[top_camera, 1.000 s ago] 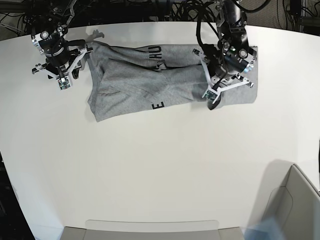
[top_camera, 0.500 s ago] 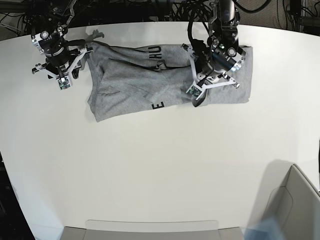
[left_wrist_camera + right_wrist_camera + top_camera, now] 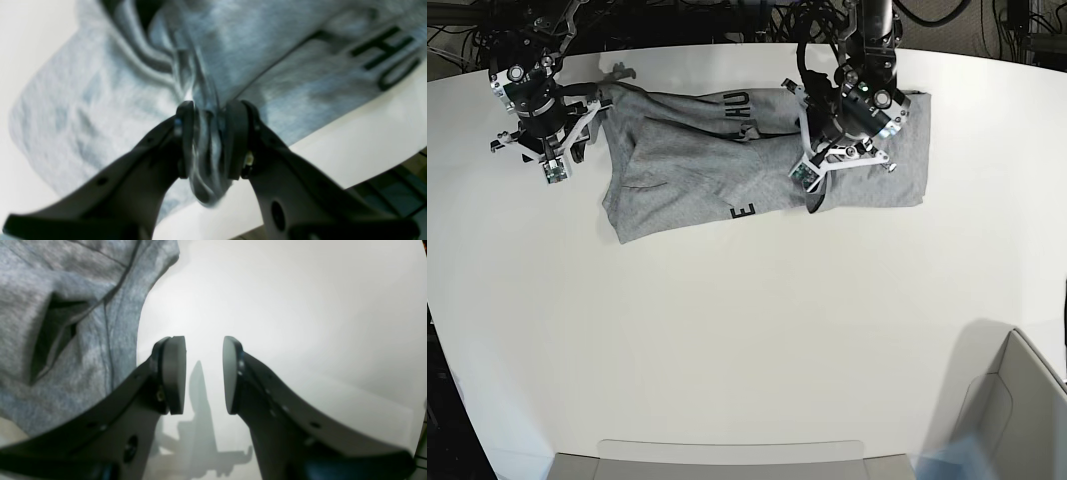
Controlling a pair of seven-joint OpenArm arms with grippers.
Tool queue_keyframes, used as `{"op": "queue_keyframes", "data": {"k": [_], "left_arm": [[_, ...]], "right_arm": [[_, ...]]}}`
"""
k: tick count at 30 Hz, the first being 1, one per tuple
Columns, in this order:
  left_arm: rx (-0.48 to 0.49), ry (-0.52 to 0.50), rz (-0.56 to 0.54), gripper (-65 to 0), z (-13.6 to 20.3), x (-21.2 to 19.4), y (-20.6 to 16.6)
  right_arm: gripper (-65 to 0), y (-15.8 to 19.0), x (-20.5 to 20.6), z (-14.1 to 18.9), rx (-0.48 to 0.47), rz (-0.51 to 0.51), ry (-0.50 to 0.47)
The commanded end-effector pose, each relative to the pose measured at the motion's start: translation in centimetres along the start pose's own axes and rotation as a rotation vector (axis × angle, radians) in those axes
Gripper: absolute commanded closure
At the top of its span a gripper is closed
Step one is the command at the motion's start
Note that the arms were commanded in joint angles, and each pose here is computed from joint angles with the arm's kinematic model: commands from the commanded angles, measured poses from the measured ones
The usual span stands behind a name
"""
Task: Fold the T-shirt properly
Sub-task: 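Regrasp the strip end with the right gripper near the sleeve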
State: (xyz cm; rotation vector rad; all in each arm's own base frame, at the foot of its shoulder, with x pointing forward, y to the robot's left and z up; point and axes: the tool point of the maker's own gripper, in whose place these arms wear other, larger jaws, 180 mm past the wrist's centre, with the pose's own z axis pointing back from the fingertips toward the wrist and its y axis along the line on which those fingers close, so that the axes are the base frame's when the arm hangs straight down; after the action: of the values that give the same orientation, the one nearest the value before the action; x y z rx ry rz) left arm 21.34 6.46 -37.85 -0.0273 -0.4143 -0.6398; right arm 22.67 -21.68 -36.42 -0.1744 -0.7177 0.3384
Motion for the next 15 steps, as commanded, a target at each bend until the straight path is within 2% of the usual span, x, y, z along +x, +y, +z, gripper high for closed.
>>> {"op": "queue_keyframes", "data": {"k": [1, 3, 9, 15], "left_arm": [[-0.005, -0.064, -0.025, -17.0, 0.6, 1.9, -0.5], [-0.009, -0.072, -0.029, -15.8, 0.7, 2.2, -0.6], [-0.021, -0.1, -0.004, -5.1, 0.9, 3.2, -1.1], [-0.019, -0.092, -0.005, -4.3, 0.8, 3.0, -1.1]], "right_arm": [[-19.2, -0.3, 1.1, 0.3, -0.004, 0.011, -0.041], [-19.2, -0.5, 1.5, 0.2, -0.009, 0.011, -0.052], [-19.2, -0.8, 2.6, 0.1, -0.015, 0.009, -0.076], [-19.2, -0.2, 4.8, 0.0, -0.013, -0.031, -0.134]]}}
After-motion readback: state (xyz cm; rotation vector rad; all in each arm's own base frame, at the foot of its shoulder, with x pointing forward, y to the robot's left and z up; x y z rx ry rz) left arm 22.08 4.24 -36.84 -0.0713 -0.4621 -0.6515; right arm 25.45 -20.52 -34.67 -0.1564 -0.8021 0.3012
